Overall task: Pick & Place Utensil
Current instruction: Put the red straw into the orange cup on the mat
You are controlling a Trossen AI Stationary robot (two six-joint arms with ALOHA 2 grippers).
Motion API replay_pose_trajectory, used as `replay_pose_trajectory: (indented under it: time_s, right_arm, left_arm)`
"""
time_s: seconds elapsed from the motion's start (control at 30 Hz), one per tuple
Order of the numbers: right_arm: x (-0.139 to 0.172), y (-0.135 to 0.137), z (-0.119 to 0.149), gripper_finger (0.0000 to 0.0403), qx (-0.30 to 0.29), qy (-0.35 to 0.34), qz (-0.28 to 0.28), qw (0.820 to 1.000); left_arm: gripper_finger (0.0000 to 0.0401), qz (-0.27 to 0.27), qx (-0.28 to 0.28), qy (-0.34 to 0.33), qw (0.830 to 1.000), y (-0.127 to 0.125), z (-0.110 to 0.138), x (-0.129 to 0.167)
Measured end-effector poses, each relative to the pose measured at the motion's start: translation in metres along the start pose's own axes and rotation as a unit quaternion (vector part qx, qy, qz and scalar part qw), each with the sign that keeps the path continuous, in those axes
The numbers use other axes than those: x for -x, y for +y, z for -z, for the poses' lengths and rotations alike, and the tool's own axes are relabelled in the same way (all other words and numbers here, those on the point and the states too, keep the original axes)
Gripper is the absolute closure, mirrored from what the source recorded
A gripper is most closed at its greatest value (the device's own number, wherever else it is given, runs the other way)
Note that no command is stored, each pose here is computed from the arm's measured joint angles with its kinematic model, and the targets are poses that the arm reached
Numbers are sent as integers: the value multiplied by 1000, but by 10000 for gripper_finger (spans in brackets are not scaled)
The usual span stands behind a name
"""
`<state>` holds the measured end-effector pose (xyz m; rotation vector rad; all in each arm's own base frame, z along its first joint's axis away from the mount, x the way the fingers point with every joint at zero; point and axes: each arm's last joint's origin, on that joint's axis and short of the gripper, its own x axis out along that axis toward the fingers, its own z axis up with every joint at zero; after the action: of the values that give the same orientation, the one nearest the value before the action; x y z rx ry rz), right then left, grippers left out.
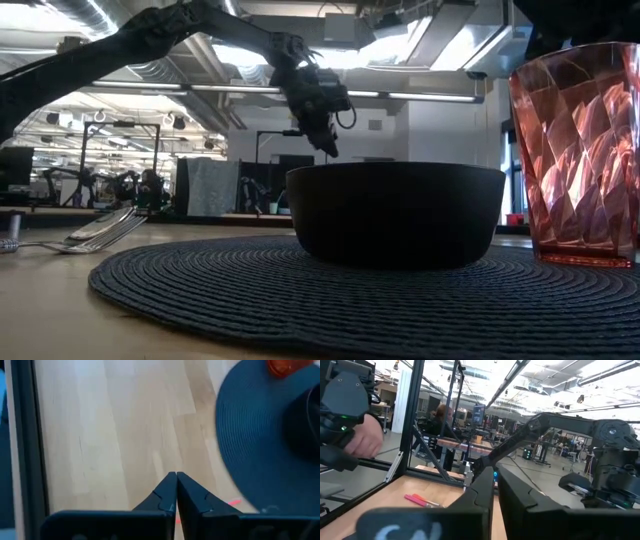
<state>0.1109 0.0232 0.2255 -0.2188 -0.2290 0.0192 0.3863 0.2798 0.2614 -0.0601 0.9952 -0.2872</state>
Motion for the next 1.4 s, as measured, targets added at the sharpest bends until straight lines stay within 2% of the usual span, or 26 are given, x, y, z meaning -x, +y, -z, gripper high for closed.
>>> replay_pose_trajectory:
  time_s: [0.1,0.2,0.33,0.43,0.6,0.7,0.83,1.03,1.1,1.2,1.4]
  right_arm:
    - [0,0,1,377,1,4,-1,1000]
    - [0,0,2,377,2,7,-2,1000]
    - [0,1,2,377,3,11,-3,1000]
    - [0,1,2,377,3,13,-4,1000]
    - [0,1,3,377,3,13,-4,1000]
    - [0,1,3,377,3,15,-4,1000]
    - [0,1,3,377,4,18,1,1000]
    - [0,0,6,377,15,35,14,999]
    - [0,0,6,377,16,35,13,999]
    - [0,0,6,377,16,34,13,999]
    - [0,0,6,377,16,34,13,999]
  left_arm:
    - [393,-2,-34,-1,999,0,0,0]
    - [396,-25,-83,10,996,1,-4,-5]
    - [399,-76,-154,100,980,-3,-2,-15]
    - [393,-59,-176,158,970,-4,10,-24]
    - [367,-12,-239,196,951,1,33,-39]
    - [345,17,-276,205,939,1,42,-47]
    - [314,30,-304,205,930,-2,43,-54]
    - [264,15,-319,183,930,-1,37,-57]
    - [250,20,-347,183,920,-2,38,-60]
    - [235,48,-400,192,895,-7,43,-70]
    - [230,52,-464,234,852,-11,49,-88]
